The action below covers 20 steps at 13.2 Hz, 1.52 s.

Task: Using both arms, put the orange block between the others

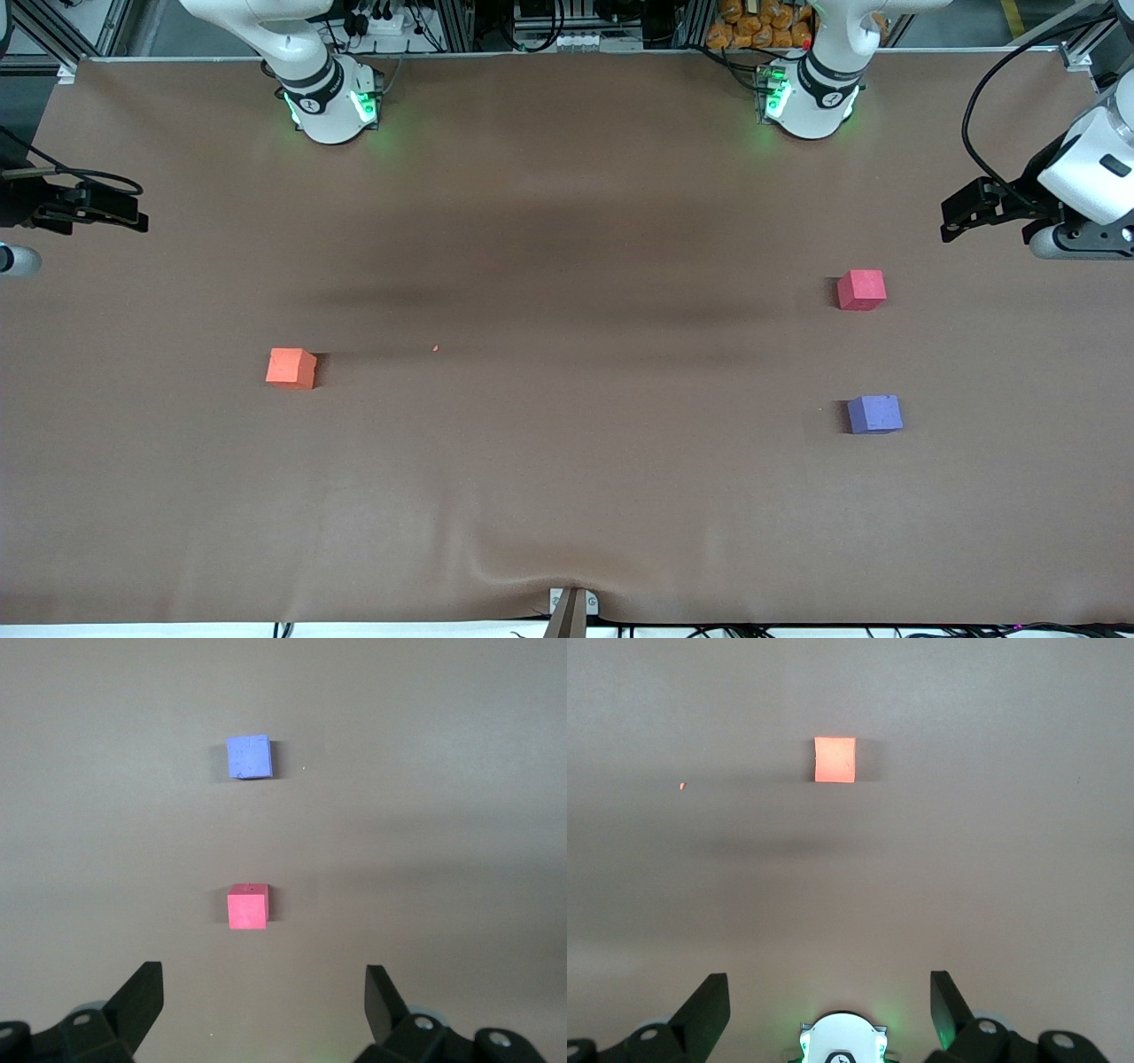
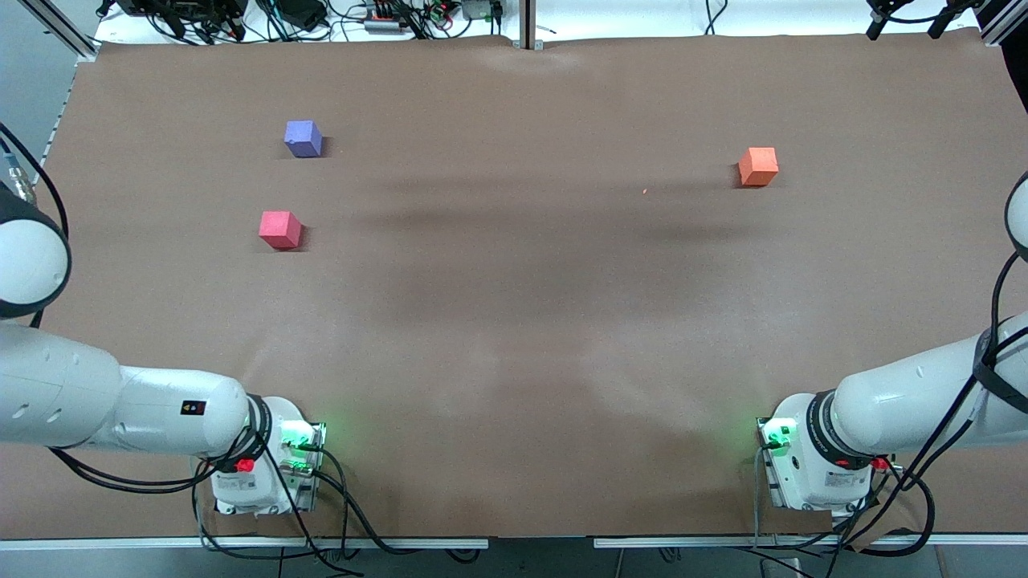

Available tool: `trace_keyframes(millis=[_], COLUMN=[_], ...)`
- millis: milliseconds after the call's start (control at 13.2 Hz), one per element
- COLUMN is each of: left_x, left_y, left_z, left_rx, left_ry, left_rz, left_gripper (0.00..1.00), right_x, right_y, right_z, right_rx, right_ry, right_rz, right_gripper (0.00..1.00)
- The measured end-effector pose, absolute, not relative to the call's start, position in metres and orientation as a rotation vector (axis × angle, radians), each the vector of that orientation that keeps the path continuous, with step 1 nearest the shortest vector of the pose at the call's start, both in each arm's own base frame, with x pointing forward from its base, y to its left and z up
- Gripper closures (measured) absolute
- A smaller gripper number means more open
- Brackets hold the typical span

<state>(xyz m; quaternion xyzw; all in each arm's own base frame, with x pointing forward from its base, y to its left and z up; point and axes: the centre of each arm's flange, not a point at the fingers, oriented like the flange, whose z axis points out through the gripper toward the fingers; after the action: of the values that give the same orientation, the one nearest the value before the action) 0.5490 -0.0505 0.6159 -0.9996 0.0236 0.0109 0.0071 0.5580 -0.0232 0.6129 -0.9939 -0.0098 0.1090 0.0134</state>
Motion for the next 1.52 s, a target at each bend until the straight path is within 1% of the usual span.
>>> trace_keyframes(millis=[1141,1369,1521], left_x=[0.549,0.549,0.549], left_y=[-0.052,-0.052,-0.052], left_z=[0.616,0.616,0.615], left_rx=[-3.126,-3.126,-3.126], left_ry=[0.077,0.077,0.077], left_rz=[0.035,0.035,0.036], left_gripper=[0.00,0.00,0.00], right_x=[0.559,0.564,0.575], right_y=[-0.021,-0.020,-0.015], right_z=[0.610,0.594,0.572], right_rx=[-3.095,-3.092,-3.093], right_ry=[-0.037,-0.038,-0.049], right_rz=[0.349,0.383,0.400], right_gripper=[0.00,0.00,0.00])
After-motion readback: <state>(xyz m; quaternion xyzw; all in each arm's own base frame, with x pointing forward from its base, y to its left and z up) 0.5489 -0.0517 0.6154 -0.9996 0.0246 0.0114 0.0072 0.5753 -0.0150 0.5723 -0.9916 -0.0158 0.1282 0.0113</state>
